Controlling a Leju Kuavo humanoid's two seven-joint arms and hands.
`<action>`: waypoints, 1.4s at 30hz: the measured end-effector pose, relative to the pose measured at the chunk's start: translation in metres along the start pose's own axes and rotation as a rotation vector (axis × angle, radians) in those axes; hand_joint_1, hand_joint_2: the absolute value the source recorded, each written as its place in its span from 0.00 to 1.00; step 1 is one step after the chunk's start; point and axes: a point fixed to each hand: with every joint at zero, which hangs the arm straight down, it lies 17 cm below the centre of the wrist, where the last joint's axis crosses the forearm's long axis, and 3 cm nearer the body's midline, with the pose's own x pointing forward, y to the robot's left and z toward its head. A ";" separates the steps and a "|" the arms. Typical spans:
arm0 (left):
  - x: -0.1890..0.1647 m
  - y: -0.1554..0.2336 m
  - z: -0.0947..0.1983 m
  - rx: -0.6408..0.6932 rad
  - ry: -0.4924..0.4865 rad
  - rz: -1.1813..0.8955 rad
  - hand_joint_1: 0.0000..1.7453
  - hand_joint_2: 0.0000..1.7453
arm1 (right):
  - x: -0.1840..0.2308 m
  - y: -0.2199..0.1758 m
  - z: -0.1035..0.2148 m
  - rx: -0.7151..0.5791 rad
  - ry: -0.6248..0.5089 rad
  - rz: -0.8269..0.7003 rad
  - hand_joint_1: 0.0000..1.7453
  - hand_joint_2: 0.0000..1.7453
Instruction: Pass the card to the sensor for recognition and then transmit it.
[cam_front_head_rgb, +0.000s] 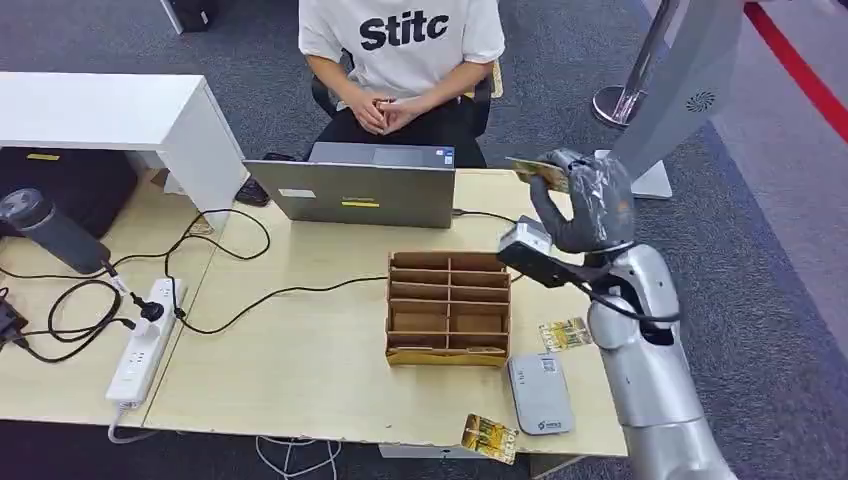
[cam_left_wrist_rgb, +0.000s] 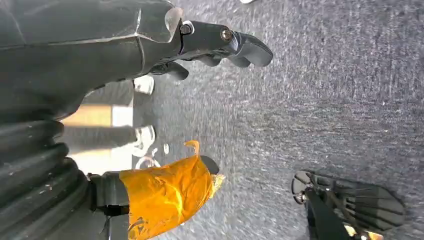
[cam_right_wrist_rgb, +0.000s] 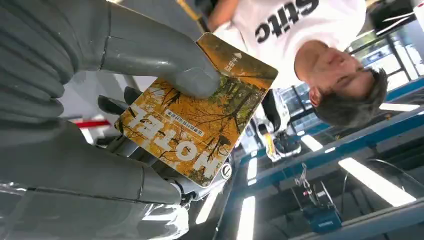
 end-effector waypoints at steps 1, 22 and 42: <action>0.000 0.000 0.000 -0.001 -0.002 0.016 0.00 1.00 | -0.004 -0.001 0.014 -0.001 0.007 -0.029 1.00 1.00; -0.011 0.008 -0.001 0.034 0.033 0.145 0.00 1.00 | -0.028 -0.010 0.213 0.203 0.110 -0.270 1.00 1.00; -0.005 0.006 -0.001 0.022 0.003 0.079 0.00 1.00 | 0.003 0.094 0.255 0.533 0.088 -0.348 1.00 1.00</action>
